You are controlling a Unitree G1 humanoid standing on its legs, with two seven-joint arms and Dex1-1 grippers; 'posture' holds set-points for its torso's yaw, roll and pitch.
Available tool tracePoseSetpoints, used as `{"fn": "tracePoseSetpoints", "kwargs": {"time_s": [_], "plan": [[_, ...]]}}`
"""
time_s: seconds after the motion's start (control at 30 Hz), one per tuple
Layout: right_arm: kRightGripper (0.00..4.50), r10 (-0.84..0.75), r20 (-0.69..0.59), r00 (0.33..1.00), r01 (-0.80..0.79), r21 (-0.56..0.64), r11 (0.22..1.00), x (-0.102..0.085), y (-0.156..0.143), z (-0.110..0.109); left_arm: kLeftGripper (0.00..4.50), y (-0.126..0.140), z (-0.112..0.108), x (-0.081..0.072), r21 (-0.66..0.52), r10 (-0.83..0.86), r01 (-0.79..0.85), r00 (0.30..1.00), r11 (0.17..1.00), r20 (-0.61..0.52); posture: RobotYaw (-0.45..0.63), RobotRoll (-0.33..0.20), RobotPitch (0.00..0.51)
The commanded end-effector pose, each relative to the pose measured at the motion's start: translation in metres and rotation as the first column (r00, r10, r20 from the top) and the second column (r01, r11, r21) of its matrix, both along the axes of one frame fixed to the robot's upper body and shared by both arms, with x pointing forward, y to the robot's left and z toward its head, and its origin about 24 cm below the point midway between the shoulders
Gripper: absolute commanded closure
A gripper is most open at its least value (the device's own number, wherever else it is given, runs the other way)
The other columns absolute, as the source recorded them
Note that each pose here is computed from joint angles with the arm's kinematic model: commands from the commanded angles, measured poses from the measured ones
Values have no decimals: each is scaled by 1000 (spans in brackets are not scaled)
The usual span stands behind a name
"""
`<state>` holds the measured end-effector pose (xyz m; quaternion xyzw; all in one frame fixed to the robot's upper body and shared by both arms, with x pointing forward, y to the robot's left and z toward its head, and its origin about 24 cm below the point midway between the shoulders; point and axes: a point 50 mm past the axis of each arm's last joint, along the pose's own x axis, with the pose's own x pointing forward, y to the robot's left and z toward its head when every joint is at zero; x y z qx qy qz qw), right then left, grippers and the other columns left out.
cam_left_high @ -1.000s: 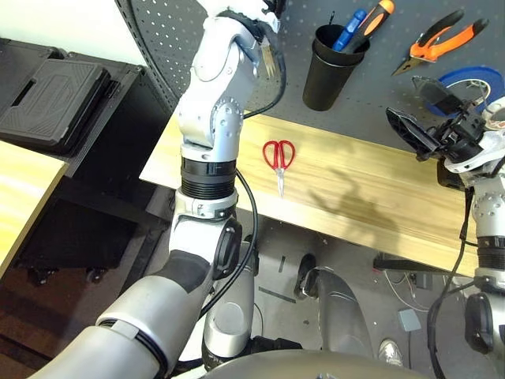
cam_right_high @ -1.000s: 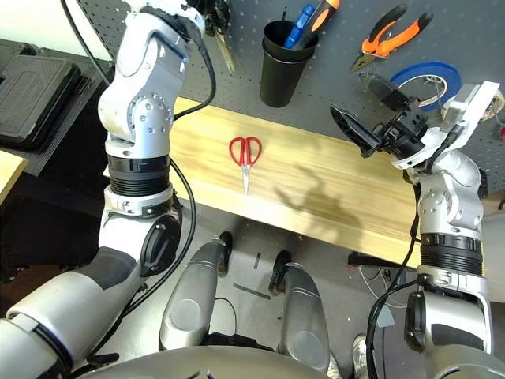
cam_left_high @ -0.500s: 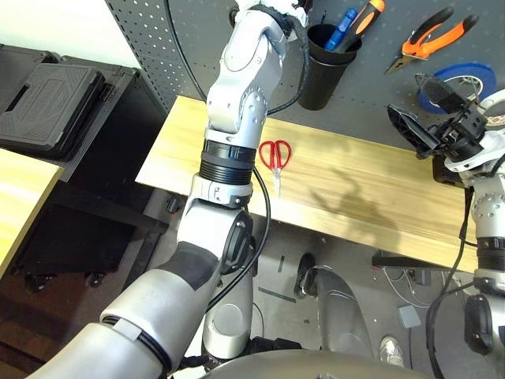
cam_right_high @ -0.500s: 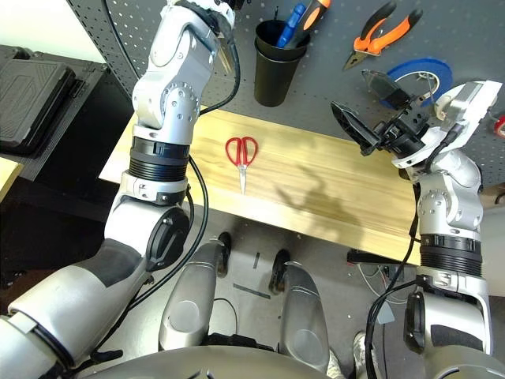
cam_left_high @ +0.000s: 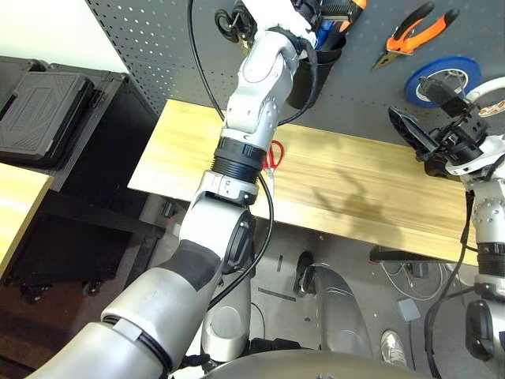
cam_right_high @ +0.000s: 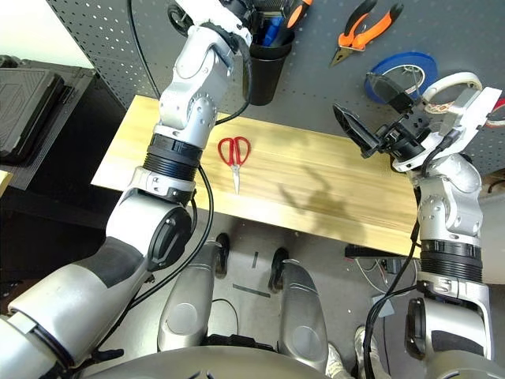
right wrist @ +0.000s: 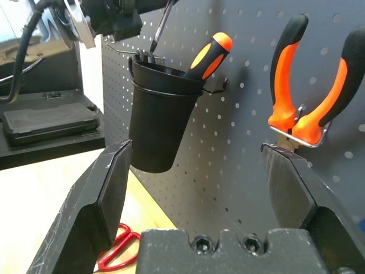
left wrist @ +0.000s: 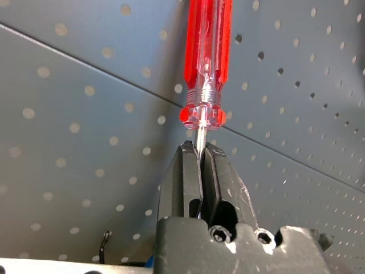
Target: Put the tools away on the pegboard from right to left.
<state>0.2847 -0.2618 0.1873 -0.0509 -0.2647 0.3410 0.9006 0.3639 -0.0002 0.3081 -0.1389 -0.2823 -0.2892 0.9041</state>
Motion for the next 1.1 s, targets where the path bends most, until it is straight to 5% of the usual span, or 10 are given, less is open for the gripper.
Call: {"fn": "tracePoseSetpoints", "kwargs": {"time_s": [0.03, 0.5, 0.53, 0.87, 1.1], "plan": [[0, -32, 17, 999, 32, 1, 1000, -5, -5, -1, 4485, -13, -2, -2, 17, -32, 32, 999, 999, 4, 108, 0, 273], [0, -34, 16, 999, 34, -3, 999, -4, -3, -4, 4485, -16, -28, 5, 86, -6, 11, 998, 996, -67, 108, 0, 276], [0, -33, 15, 999, 33, -3, 999, -4, -3, -4, 3855, -16, -28, 5, 87, -3, 9, 998, 996, -69, 112, 0, 277], [0, -23, 11, 1000, 23, -1, 1000, -2, 0, -9, 157, -10, -28, 9, 87, 23, -16, 996, 996, -87, 123, 0, 276], [0, -18, 4, 1000, 18, 2, 1000, -1, 1, -12, 68, -5, -19, 8, 71, 37, -33, 997, 997, -66, 136, 0, 275]]}}
